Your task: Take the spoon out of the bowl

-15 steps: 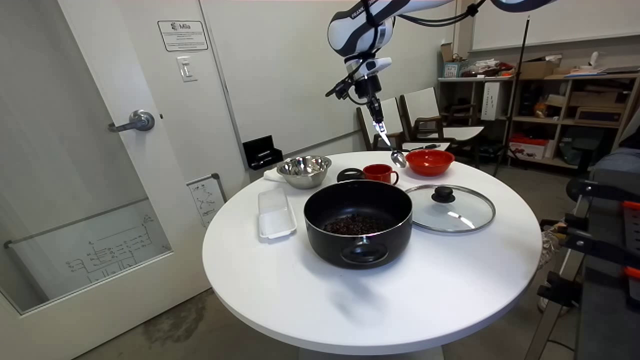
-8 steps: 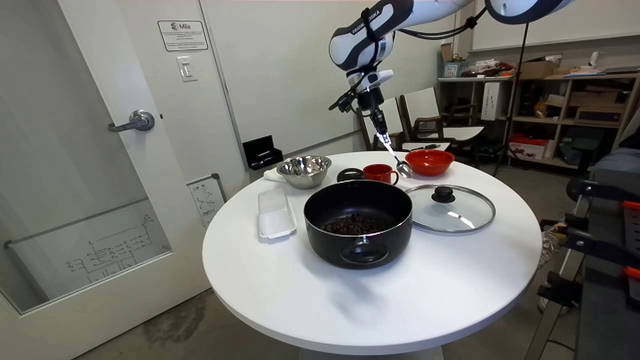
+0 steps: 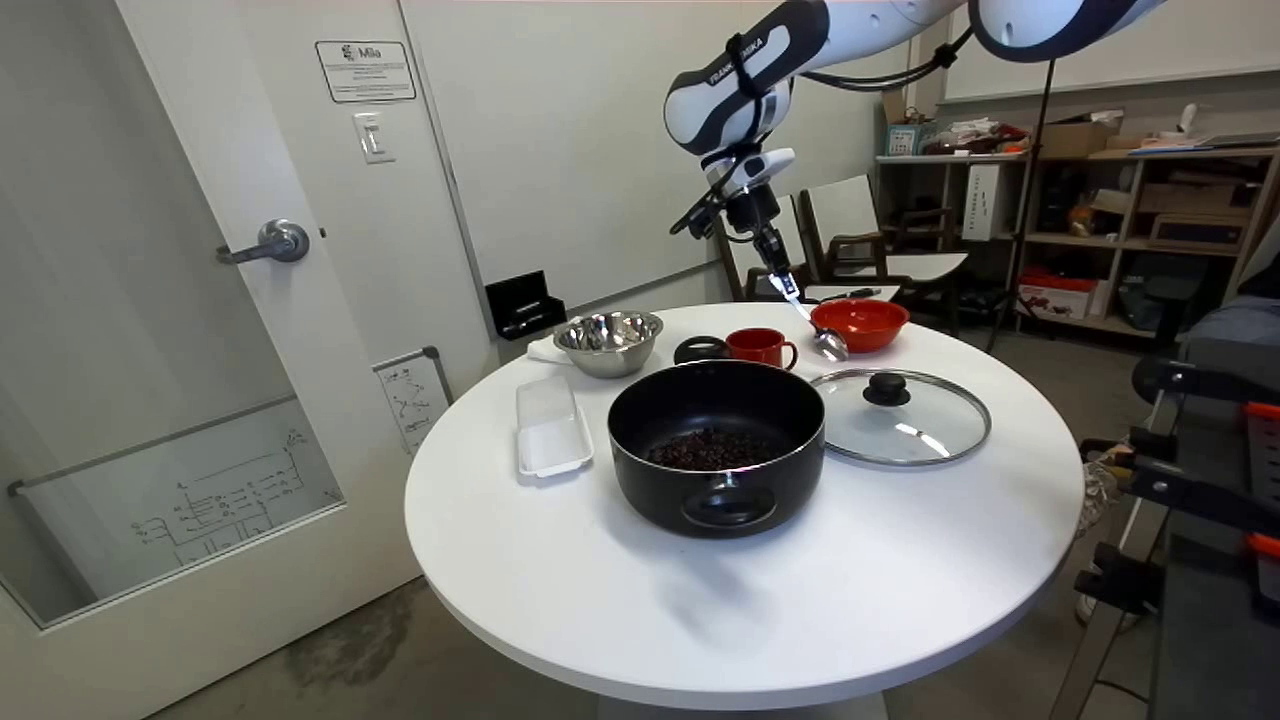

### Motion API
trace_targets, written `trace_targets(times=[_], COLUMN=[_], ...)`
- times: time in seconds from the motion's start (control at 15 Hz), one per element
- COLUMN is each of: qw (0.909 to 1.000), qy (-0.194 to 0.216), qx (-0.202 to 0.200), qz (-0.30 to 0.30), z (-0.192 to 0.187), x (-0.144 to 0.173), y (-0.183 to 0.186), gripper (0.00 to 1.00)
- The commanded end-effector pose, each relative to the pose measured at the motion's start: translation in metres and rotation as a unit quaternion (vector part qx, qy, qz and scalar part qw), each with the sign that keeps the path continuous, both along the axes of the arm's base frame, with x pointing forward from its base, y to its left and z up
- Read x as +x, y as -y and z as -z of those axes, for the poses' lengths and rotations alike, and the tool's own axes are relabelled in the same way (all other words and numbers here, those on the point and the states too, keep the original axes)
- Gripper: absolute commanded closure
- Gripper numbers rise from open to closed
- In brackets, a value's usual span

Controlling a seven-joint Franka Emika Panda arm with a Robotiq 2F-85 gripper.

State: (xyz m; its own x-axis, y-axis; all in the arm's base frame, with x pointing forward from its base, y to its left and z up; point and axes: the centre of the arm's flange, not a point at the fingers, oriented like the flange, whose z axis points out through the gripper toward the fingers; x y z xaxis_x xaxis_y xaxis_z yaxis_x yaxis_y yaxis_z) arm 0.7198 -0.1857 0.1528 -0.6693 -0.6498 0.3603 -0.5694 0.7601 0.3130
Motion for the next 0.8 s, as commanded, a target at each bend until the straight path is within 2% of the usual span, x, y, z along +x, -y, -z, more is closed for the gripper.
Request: trace_targets(times=[0.0, 0.73], qw=[0.9995, 0.9984], qy=[-0.03, -0.046], qx=[-0.009, -0.028], qz=[-0.002, -0.017], z=[0.004, 0.022], x=[0.022, 0.019], y=[0.007, 0.01], gripper=[0.99, 0.99])
